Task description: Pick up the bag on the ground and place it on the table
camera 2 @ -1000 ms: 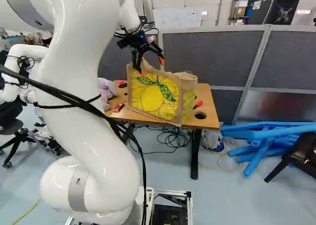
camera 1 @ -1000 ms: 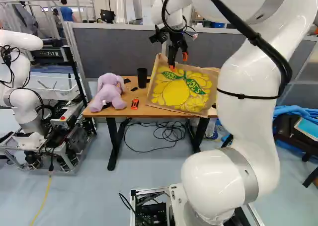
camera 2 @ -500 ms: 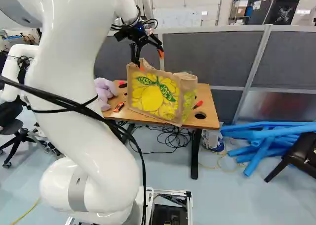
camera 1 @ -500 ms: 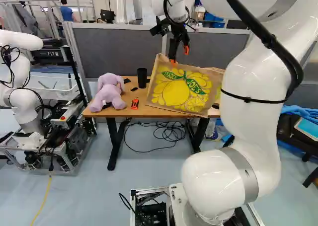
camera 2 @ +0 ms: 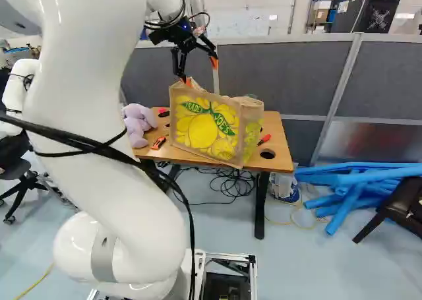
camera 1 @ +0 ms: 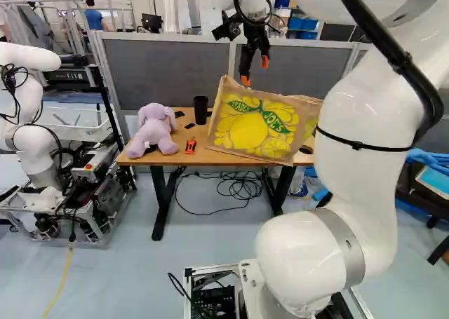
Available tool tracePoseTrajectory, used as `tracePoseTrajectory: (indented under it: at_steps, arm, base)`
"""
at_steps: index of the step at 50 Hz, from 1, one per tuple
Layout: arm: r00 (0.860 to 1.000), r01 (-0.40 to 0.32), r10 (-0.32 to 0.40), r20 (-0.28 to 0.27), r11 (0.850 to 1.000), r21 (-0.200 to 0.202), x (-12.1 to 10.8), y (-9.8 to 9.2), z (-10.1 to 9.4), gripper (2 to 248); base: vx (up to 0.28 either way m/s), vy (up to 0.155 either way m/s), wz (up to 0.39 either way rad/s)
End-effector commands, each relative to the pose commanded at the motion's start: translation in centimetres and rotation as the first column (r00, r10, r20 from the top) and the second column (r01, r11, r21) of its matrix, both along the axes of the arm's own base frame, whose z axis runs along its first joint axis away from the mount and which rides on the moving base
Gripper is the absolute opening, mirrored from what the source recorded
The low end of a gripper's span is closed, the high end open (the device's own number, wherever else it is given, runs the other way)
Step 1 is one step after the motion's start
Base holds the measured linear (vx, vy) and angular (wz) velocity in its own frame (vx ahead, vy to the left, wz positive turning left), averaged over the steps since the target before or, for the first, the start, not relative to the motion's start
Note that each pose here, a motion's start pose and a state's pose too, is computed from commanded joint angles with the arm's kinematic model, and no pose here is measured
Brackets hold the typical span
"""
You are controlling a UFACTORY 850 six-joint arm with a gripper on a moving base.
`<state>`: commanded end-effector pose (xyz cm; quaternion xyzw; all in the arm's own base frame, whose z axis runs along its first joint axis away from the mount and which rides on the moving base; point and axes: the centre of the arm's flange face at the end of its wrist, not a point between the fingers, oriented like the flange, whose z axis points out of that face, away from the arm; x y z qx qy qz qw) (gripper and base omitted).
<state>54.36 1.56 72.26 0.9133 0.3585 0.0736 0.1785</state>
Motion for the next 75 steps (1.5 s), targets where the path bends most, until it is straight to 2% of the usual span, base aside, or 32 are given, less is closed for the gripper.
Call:
tracePoseTrajectory:
  at_steps: [51, 75]
  arm:
    - [1.000, 0.000, 0.000, 0.002, 1.000, 0.000, -0.03, 0.00, 0.08, 247]
    - [1.000, 0.000, 0.000, 0.002, 1.000, 0.000, -0.03, 0.00, 0.08, 247]
  base:
    - [-0.001, 0.000, 0.000]
    - [-0.131, 0.000, 0.009]
